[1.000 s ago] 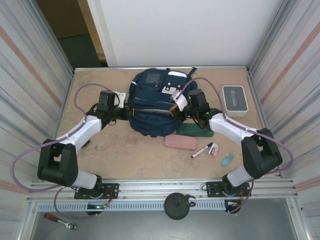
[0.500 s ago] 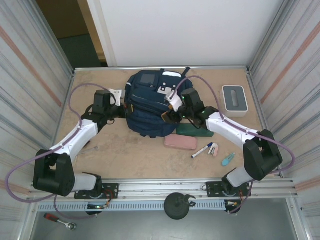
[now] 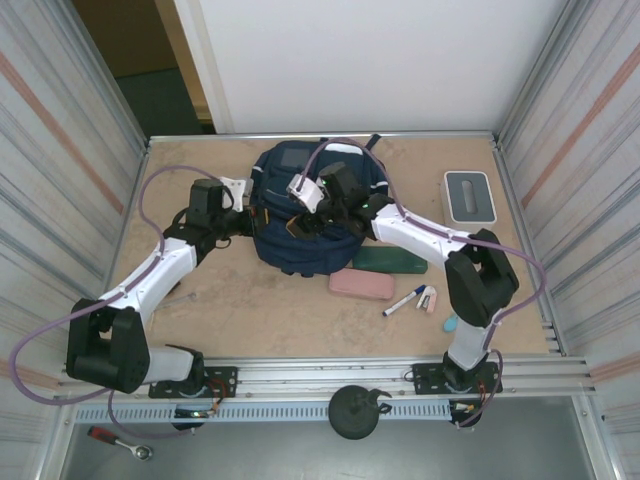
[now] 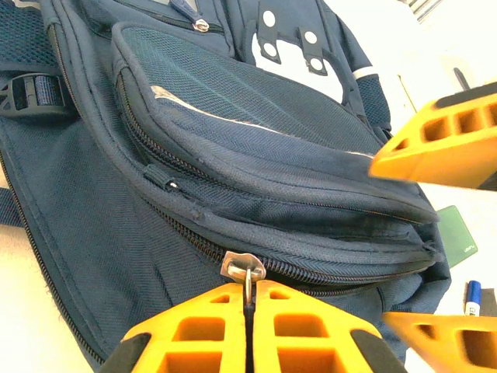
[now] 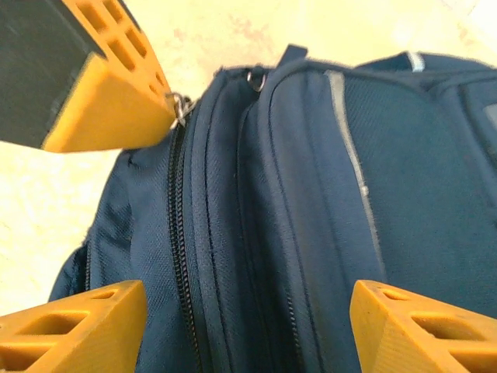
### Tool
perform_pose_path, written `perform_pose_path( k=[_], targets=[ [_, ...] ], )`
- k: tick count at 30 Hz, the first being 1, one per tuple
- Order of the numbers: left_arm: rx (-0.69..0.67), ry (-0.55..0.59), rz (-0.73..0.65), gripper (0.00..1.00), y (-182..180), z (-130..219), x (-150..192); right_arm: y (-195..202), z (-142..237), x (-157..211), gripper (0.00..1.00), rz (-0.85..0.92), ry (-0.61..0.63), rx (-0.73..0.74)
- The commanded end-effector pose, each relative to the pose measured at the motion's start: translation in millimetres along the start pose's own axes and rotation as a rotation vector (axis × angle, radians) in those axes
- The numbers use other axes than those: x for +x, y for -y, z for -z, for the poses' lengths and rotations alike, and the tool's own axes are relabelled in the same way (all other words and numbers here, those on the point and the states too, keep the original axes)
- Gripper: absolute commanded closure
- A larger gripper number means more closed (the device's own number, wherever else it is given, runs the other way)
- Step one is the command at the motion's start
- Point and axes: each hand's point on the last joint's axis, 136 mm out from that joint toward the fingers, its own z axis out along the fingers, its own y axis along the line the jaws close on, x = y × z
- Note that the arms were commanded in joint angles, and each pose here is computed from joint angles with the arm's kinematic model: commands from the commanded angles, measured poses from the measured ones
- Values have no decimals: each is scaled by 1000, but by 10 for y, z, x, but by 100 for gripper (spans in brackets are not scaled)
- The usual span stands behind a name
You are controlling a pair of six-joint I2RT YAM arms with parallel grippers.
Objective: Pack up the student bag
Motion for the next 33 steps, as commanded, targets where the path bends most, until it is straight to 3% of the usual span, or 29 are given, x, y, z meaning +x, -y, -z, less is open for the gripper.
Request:
perform_pose_path(
  k=[1, 5, 13, 23, 29, 33],
  targets=[
    [67, 105, -53, 100, 270, 189, -356, -9, -72, -3, 37, 28, -24, 2],
    [18, 115, -57, 100, 181, 194, -356, 70, -55, 60, 70, 29, -40, 38],
    [-179, 116, 10, 100, -571, 177, -333, 156, 248, 2, 99, -1, 53, 14],
    [-266, 63, 113, 99, -1325, -200, -468, 147, 378, -183, 100, -47, 152, -84],
    [-178, -5, 185, 95, -1441, -657, -467, 162, 364, -360, 100, -80, 210, -150],
    [-125, 18, 193, 100, -1375, -698, -489, 283, 245, -301, 100, -112, 176, -140]
  ],
)
